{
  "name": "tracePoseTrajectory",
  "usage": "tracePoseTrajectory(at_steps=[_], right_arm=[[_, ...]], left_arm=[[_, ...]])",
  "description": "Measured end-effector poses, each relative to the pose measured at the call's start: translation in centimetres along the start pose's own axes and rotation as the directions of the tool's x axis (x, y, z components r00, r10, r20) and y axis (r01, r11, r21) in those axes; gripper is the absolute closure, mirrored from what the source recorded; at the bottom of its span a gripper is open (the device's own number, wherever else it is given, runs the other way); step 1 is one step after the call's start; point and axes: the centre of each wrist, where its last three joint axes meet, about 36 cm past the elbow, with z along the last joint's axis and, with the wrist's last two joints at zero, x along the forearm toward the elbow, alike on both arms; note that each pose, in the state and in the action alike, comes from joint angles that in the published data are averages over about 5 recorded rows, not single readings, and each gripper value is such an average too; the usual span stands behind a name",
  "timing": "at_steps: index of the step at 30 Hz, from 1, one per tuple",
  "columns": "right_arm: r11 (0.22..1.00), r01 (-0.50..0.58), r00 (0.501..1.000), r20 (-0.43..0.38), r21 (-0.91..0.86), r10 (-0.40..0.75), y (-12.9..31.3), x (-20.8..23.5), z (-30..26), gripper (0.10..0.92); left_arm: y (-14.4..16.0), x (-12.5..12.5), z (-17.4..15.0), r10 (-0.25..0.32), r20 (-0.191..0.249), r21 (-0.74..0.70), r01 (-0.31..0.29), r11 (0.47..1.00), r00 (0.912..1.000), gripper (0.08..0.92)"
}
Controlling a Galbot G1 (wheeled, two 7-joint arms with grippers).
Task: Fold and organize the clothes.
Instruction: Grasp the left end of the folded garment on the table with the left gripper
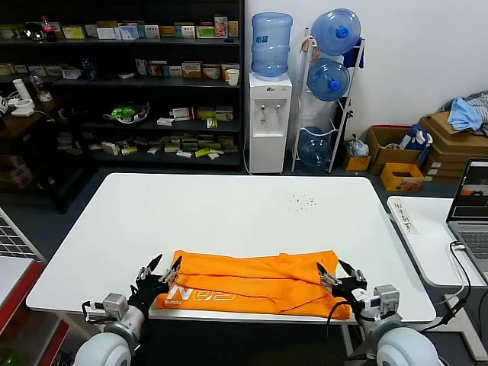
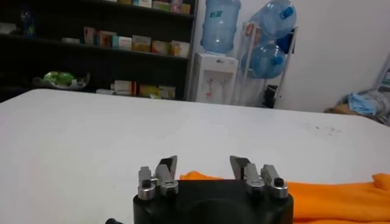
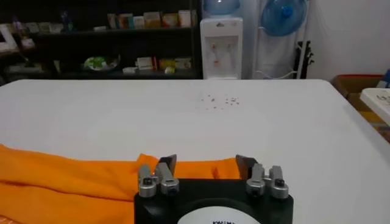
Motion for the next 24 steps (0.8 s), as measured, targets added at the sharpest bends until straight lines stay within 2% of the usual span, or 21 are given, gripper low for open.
tracePoseTrajectory(at_steps=[5,9,15,20,24], right_arm=[[1.000,-0.024,1.000,0.015,-0.007,0.024,-0.2,0.8,0.4,0.201],[0.999,-0.034,0.999,0.023,-0.012,0.034,-0.3,1.1,0.6,0.200],[0.999,-0.042,0.999,0.025,-0.019,0.043,-0.3,1.3,0.8,0.200],[0.999,-0.048,0.998,0.028,-0.020,0.048,-0.4,1.3,0.8,0.200],[0.998,-0.053,0.998,0.028,-0.019,0.053,-0.5,1.5,0.9,0.200]], left_arm=[[0.0,-0.4,1.3,-0.018,-0.005,0.026,0.019,0.999,0.9998,0.185],[0.4,-0.9,2.2,-0.038,-0.013,0.039,0.038,0.999,0.9992,0.177],[1.3,-1.1,3.6,-0.066,-0.033,0.046,0.068,0.997,0.9973,0.177],[1.1,-1.2,4.4,-0.069,-0.044,0.058,0.071,0.996,0.9967,0.183],[0.8,-1.5,4.9,-0.069,-0.043,0.066,0.071,0.995,0.9967,0.267]])
